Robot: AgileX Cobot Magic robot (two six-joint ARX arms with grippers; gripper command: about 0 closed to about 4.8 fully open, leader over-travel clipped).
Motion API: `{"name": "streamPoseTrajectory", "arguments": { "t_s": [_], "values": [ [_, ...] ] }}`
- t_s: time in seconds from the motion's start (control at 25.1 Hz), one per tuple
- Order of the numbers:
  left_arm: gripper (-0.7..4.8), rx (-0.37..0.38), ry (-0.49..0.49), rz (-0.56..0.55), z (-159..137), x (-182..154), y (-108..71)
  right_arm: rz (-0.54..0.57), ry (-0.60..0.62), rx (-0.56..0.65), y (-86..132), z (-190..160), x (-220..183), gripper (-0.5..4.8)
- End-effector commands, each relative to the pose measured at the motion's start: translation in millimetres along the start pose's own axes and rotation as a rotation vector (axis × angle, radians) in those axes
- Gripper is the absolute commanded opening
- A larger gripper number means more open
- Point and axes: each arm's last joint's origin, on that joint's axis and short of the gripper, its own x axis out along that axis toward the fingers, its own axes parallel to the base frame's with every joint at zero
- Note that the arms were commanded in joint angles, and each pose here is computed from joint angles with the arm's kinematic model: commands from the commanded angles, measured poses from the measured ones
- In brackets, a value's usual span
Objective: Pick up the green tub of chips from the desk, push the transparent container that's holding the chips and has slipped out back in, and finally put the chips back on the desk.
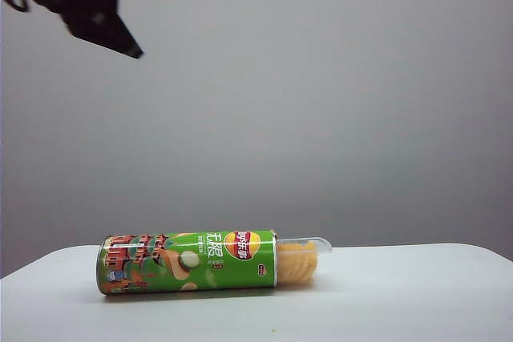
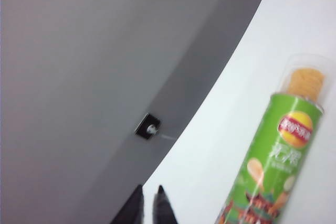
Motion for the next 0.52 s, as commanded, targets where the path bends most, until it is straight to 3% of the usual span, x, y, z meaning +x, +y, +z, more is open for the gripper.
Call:
{"name": "streamPoseTrajectory", "arguments": {
  "t_s": [0.04,0.28,0.44,0.48,0.52],
  "values": [
    [0.28,-0.003,0.040,-0.161,-1,20,2.5,0.079,0.085,-0.011,-11,-4,31,-0.04],
    [0.51,0.023,0.222,-0.301,-24,70,-2.2,0.202,0.287,0.087,-39,-45,90,-0.04],
    [2.13,0.022,0.330,-0.393,-45,109,-8.4,0.218,0.407,0.160,-55,-78,120,-0.04],
    [2.86,0.028,0.340,-0.411,-49,117,-10.3,0.235,0.431,0.178,-58,-85,125,-0.04],
    [4.13,0.022,0.354,-0.427,-52,121,-12.4,0.247,0.447,0.192,-60,-89,129,-0.04]
  ]
}}
